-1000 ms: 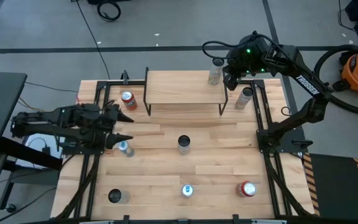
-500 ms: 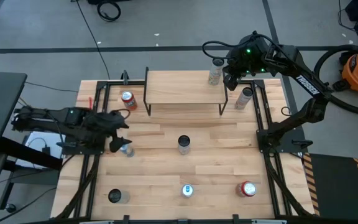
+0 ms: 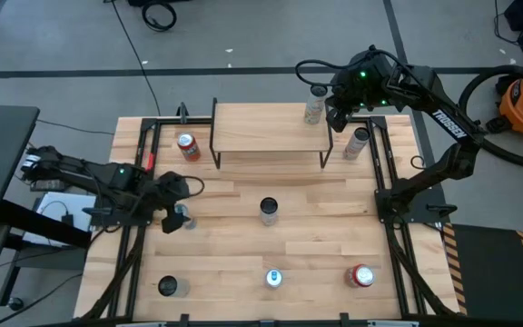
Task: Place canned beverage on shelf
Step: Put the top blue soda can on the shelf
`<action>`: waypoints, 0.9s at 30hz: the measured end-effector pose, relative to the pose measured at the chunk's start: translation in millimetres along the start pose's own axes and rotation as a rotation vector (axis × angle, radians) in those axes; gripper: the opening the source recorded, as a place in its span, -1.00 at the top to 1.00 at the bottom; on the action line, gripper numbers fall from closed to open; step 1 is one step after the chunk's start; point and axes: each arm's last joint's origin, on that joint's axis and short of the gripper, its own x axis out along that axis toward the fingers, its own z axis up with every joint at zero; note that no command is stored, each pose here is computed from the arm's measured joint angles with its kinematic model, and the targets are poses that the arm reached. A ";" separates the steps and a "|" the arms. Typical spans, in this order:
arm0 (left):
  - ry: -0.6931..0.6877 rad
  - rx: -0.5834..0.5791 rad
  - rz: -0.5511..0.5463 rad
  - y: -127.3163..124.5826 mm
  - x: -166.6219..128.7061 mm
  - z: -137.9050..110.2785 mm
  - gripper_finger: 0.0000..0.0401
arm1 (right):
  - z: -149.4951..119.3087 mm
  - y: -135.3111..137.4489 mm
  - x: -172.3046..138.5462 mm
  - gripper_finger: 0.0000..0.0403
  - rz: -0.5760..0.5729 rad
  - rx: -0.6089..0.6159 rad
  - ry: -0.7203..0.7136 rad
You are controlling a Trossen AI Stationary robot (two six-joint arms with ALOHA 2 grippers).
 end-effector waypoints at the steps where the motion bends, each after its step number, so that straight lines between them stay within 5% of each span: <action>1: 0.014 -0.007 0.008 -0.1 1.6 -0.2 -0.98 | 0.0 0.0 0.0 0.85 0.000 0.000 0.000; 27: 0.129 -0.094 0.015 -2.6 13.4 -1.1 -0.95 | 0.0 0.0 0.0 0.85 0.000 0.000 0.000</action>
